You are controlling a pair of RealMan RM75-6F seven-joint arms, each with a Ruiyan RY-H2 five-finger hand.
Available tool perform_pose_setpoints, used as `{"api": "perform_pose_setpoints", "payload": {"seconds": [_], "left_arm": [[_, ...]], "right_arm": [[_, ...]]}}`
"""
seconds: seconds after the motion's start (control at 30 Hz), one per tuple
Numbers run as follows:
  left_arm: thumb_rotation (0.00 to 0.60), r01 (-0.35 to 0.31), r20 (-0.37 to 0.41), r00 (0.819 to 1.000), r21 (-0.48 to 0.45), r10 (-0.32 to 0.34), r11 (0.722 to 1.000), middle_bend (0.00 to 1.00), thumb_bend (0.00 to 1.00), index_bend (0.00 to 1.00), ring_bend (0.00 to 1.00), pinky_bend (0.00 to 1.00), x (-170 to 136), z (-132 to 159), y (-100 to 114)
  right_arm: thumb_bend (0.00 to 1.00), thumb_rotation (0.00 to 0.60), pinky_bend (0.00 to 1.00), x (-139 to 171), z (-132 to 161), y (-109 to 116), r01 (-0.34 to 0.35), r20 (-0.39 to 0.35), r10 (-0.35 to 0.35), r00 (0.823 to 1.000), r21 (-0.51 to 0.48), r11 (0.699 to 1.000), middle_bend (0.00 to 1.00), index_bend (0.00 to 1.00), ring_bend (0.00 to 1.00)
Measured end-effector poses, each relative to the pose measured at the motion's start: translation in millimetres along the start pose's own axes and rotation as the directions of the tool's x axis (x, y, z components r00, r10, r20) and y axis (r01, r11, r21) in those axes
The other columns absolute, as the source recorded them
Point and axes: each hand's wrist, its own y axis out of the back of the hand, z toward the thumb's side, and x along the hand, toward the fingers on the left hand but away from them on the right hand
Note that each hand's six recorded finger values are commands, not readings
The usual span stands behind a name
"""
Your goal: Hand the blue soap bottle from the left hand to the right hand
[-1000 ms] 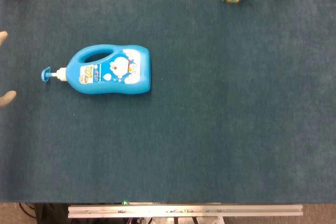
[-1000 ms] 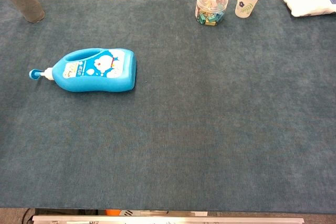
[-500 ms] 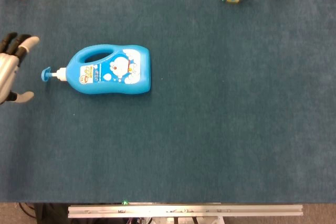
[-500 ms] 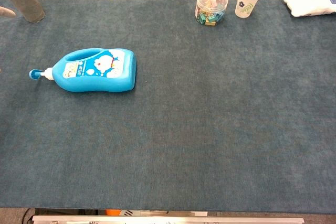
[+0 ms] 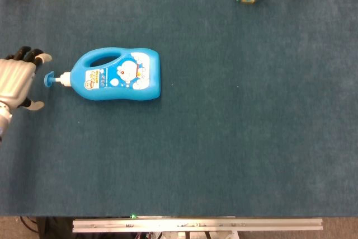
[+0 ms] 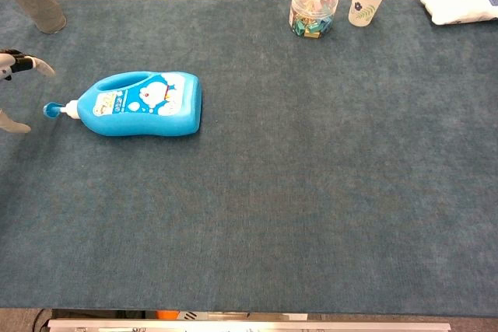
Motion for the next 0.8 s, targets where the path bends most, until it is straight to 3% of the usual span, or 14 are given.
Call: {"api": "perform_pose_setpoints", "payload": {"seconds": [0.27, 0.43, 0.8], "left_arm": [[0.600, 0.021, -0.012, 1.000, 0.011, -0.021, 1.000, 0.25, 0.11, 0.26, 0.16, 0.29, 21.8, 14.0, -14.1], [0.600, 0.016, -0.014, 1.000, 0.005, -0.016, 1.000, 0.38, 0.14, 0.35, 0.29, 0.38, 34.4, 22.7, -20.6], [0.600, 0.015, -0.013, 1.000, 0.011, -0.015, 1.000, 0.41, 0.16, 0.41, 0.32, 0.43, 57.4, 37.2, -32.3]], "right_arm": [[0.00, 0.600, 0.33, 2.2, -3.7, -0.2, -0.011, 0.008, 0.011, 1.000, -0.003, 1.000, 0.26, 0.18, 0.21], [0.00, 0.600, 0.33, 2.6, -6.2, -1.0, -0.022, 0.013, 0.022, 1.000, 0.000, 1.000, 0.26, 0.18, 0.21], [0.00, 0.600, 0.33, 3.7, -10.6, 0.5, -0.019, 0.025, 0.019, 1.000, -0.004, 1.000, 0.26, 0.18, 0.21]]}}
